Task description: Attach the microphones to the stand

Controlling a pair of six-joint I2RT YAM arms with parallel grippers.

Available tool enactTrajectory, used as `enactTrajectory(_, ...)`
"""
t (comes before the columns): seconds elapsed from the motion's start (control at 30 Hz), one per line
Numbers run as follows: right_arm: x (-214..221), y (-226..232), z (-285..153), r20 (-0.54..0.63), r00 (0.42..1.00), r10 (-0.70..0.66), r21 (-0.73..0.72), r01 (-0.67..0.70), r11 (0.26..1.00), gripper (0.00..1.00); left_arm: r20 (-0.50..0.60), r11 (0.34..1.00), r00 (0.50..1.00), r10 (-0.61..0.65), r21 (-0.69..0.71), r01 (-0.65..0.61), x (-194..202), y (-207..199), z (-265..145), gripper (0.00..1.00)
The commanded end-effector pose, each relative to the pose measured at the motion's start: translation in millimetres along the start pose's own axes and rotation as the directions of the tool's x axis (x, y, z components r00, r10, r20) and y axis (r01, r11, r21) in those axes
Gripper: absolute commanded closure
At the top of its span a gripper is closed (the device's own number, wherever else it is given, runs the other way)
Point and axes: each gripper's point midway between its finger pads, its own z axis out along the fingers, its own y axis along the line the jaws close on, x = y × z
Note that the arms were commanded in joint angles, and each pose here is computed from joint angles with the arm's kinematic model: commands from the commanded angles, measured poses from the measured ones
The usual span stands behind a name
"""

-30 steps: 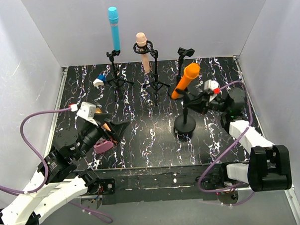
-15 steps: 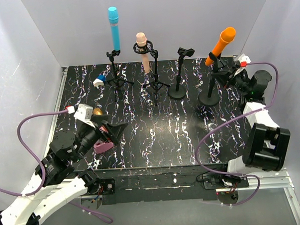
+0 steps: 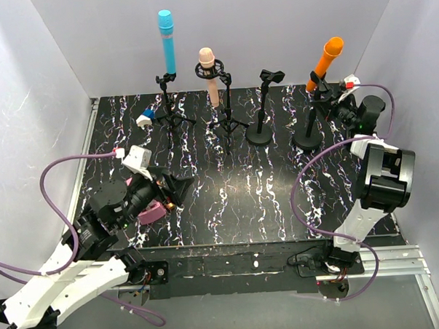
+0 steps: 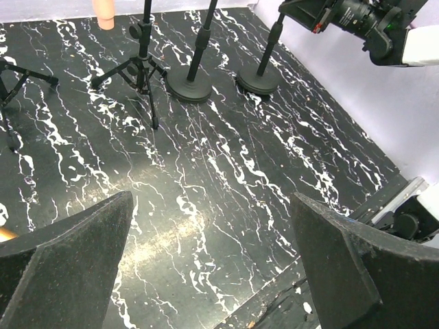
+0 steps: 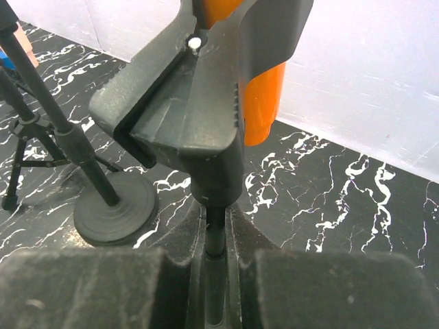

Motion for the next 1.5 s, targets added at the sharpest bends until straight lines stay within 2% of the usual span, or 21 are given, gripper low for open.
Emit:
enactTrajectory(0.0,-63.1,-5.0,6.9,0.166,0.957,-0.238,0.017,0.239,0.971,0.92,0.024,1.0,0.999,0.022,-0.013,-0.022,-13.2,0.1,0.0,0.02)
enactTrajectory(0.2,-37.0,7.8,0.9,0.146,0.969,-0.2,-0.026,0.206,0.978,0.85,0.012,1.0,1.0,0.024,-0.013,-0.024,-6.4,1.6,1.1,0.02)
enactTrajectory(0.27,-34.6,11.0,-1.7,0.15,0.972,-0.18,-0.029,0.187,0.982,0.73,0.017,1.0,1.0,0.022,-0.014,-0.022,-7.8,1.6,-0.2,0.02)
enactTrajectory(0.47,-30.3,12.2,-8.6,0.143,0.981,-0.131,-0.016,0.134,0.991,0.57,0.022,1.0,1.0,0.011,-0.005,-0.011,-9.7,-0.2,-2.1,0.02)
enactTrajectory(0.7,-36.8,4.7,-27.3,0.126,0.988,-0.091,0.083,0.081,0.993,0.28,0.012,1.0,1.0,-0.013,-0.007,0.013,-9.4,-1.4,-2.1,0.02)
enactTrajectory(0.97,-26.5,12.1,-63.6,0.061,0.998,-0.003,0.132,-0.005,0.991,0.22,-0.056,0.995,0.995,-0.087,-0.058,0.084,-0.1,-0.6,8.7,0.02)
enactTrajectory(1.07,-9.1,22.9,-79.0,-0.024,0.995,0.095,0.163,-0.09,0.982,0.22,-0.079,0.99,0.989,-0.122,-0.079,0.116,0.7,-2.3,15.7,0.02)
enactTrajectory(1.2,0.0,47.2,-100.4,-0.129,0.975,0.18,0.187,-0.154,0.97,0.21,-0.133,0.983,0.98,-0.15,-0.123,0.134,7.2,-2.7,29.3,0.02)
enactTrajectory(1.3,3.9,67.0,-115.9,-0.179,0.968,0.177,0.185,-0.144,0.972,0.2,-0.161,0.978,0.974,-0.159,-0.158,0.134,14.0,0.0,38.5,0.02)
enactTrajectory(1.47,-3.0,118.4,-133.9,-0.211,0.954,0.212,0.071,-0.201,0.977,0.2,-0.21,0.98,0.964,-0.165,-0.142,0.136,23.4,-6.2,46.7,0.02)
